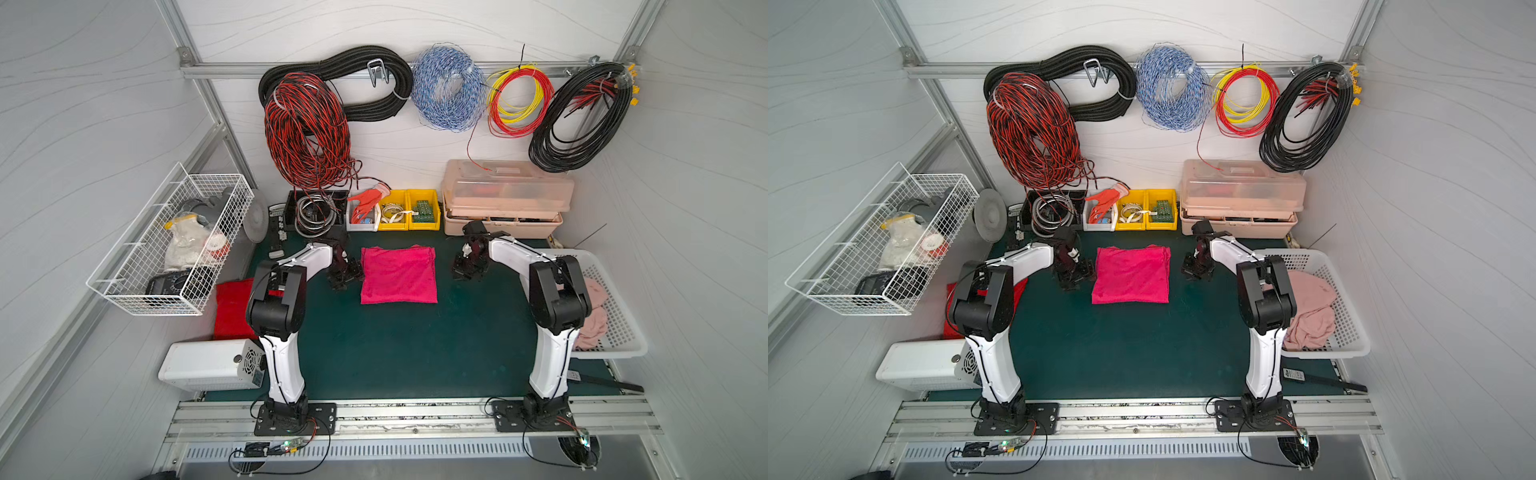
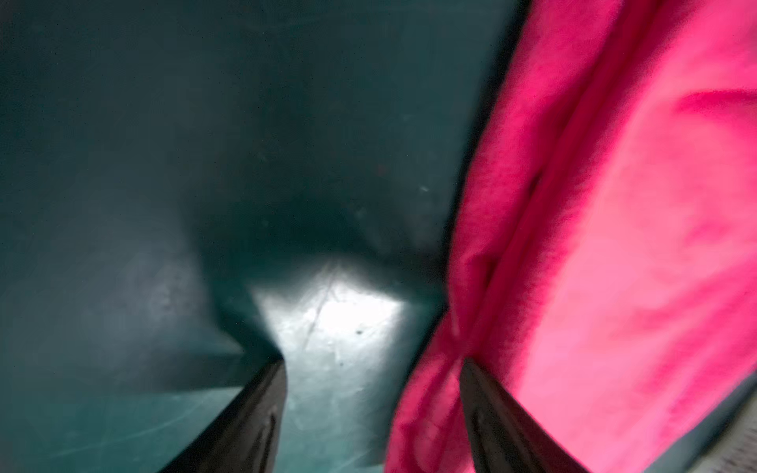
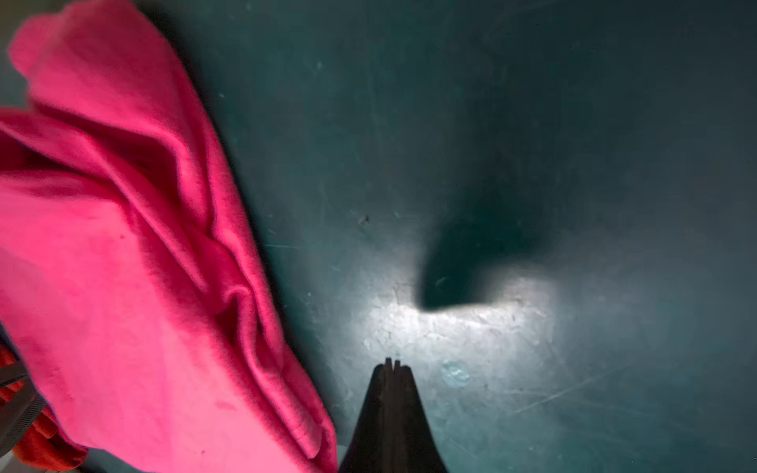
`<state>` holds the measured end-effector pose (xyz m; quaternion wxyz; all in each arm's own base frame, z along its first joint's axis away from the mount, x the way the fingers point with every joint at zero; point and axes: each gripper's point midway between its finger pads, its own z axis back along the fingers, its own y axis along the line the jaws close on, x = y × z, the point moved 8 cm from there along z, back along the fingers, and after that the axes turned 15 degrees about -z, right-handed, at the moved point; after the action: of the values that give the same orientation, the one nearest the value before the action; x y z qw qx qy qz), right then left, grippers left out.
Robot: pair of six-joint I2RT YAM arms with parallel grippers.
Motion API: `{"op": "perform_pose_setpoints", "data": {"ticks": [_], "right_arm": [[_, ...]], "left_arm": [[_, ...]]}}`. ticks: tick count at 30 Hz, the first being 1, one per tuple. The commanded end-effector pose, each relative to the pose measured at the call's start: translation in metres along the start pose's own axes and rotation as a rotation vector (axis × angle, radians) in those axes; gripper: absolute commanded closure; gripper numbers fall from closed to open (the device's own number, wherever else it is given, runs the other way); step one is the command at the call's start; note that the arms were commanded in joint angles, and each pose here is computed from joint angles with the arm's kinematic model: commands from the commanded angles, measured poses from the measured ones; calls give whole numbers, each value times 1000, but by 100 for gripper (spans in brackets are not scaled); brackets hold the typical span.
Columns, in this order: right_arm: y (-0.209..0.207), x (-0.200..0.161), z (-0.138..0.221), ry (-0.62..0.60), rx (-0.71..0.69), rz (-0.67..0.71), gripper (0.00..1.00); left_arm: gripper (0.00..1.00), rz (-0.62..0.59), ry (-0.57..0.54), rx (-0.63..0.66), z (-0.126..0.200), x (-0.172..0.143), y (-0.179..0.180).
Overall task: Fold and stack t-shirts
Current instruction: Smooth out the T-shirt at the center of the board, then pick up the T-shirt from the center of the board.
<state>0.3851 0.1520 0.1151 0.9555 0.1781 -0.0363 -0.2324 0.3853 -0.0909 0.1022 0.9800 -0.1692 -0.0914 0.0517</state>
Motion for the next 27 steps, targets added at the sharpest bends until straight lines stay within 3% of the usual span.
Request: {"op": "perform_pose_setpoints", "data": {"ticks": [1, 13, 27], "right_arm": [[-11, -2, -15, 37, -54, -13, 100], [-15, -3, -37, 75, -51, -45, 100], [-10, -4, -51, 110, -54, -51, 100]], "left_arm": [[27, 49, -45, -122, -8, 1, -3], [30, 144, -39, -278, 2, -3, 28], [34, 218, 43, -529, -42, 0, 30]]}}
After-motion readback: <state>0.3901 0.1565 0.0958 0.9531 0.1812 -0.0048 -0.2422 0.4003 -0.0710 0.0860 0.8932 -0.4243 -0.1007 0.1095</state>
